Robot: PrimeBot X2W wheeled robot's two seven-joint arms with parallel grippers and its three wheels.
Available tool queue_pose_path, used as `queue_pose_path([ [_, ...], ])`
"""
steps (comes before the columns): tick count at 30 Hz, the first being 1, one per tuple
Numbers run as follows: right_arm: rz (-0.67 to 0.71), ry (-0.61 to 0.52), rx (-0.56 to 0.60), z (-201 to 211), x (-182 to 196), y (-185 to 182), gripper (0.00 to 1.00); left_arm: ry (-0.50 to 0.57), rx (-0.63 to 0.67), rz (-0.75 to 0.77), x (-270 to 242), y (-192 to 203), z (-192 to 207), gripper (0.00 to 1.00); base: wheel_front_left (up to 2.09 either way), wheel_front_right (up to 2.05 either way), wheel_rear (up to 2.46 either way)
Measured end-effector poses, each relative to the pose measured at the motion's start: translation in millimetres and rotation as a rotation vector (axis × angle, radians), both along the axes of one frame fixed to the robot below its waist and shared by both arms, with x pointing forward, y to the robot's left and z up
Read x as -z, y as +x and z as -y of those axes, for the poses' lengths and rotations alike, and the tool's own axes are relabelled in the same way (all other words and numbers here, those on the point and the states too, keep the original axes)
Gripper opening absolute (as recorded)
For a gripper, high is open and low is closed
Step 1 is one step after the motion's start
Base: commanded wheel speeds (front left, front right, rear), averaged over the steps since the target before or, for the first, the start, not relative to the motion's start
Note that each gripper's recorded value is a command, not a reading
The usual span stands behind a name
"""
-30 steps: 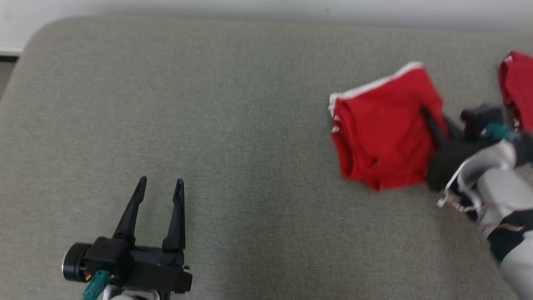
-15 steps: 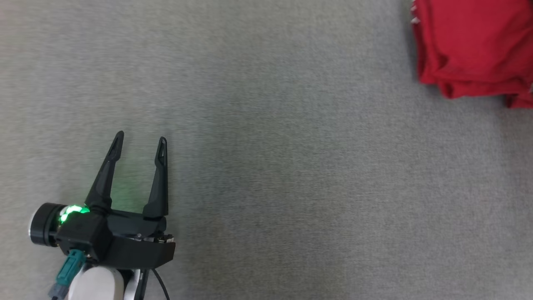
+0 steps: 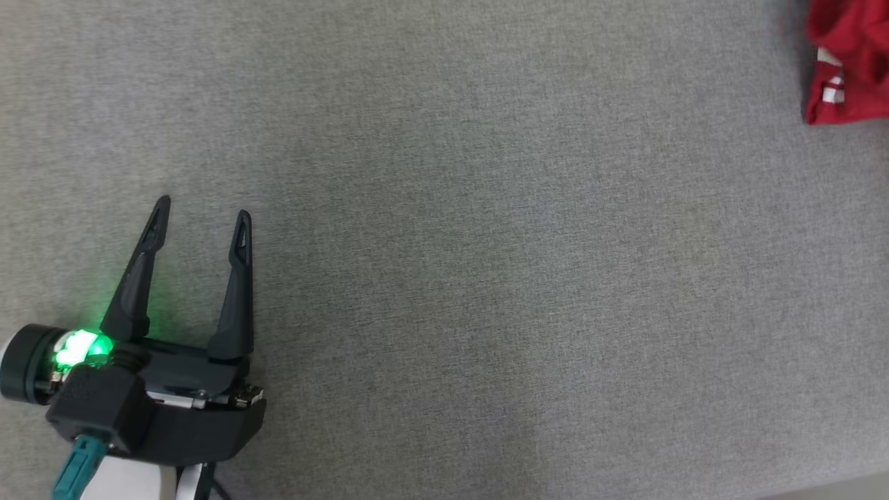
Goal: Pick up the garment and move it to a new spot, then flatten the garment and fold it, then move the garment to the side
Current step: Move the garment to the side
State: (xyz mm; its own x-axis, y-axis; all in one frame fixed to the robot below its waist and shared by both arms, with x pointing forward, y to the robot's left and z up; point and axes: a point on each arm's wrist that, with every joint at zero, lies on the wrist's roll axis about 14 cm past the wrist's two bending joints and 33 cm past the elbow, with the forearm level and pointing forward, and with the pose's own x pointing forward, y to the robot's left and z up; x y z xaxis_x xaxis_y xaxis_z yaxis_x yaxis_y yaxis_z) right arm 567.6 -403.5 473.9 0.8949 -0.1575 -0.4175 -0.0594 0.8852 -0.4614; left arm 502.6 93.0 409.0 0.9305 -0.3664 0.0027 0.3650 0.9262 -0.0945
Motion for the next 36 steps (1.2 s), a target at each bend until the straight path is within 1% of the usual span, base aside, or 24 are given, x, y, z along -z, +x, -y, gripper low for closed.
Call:
queue_pose_path([
  [4,-0.016,-0.033,0.035,16,0,-1,0.00,-0.002,0.010,-0.002,4,1,2,1.00,0.00,0.00,0.00],
  [5,-0.031,-0.060,0.041,20,1,1,0.00,0.001,0.008,-0.004,5,1,1,1.00,0.00,0.00,0.00],
  [10,-0.016,-0.085,0.024,16,-2,17,0.00,0.005,0.001,-0.009,7,-1,-2,1.00,0.00,0.00,0.00],
  [13,-0.040,-0.107,0.017,13,4,23,0.00,0.003,-0.007,-0.009,6,-2,-4,1.00,0.00,0.00,0.00],
  [15,-0.053,-0.128,0.037,19,4,25,0.00,0.005,-0.013,-0.010,6,-2,-6,1.00,0.00,0.00,0.00],
  [16,-0.055,-0.141,0.044,23,3,25,0.15,0.006,-0.015,-0.011,6,-2,-7,1.00,0.00,0.00,0.00],
  [17,-0.055,-0.146,0.055,26,2,26,0.92,0.007,-0.018,-0.012,6,-3,-8,1.00,0.00,0.00,0.00],
  [18,-0.055,-0.146,0.065,28,1,26,0.92,0.007,-0.020,-0.013,6,-3,-9,1.00,0.00,0.00,0.00],
  [19,-0.054,-0.148,0.068,29,1,26,1.00,0.007,-0.023,-0.013,6,-3,-9,1.00,0.00,0.00,0.00],
  [23,0.015,-0.135,0.048,23,-12,30,1.00,0.005,-0.036,-0.015,3,-5,-11,1.00,0.00,0.00,0.00],
  [26,0.123,-0.122,-0.016,6,-35,38,1.00,0.005,-0.053,-0.014,-3,-8,-15,1.00,0.00,0.00,0.00],
  [29,0.225,-0.056,-0.066,-18,-53,42,1.00,0.012,-0.076,-0.023,-7,-15,-22,1.00,0.00,0.00,0.00],
  [36,0.386,0.066,-0.191,-75,-86,29,1.00,0.013,-0.142,-0.011,-29,-36,-39,1.00,0.00,0.00,0.00],
])
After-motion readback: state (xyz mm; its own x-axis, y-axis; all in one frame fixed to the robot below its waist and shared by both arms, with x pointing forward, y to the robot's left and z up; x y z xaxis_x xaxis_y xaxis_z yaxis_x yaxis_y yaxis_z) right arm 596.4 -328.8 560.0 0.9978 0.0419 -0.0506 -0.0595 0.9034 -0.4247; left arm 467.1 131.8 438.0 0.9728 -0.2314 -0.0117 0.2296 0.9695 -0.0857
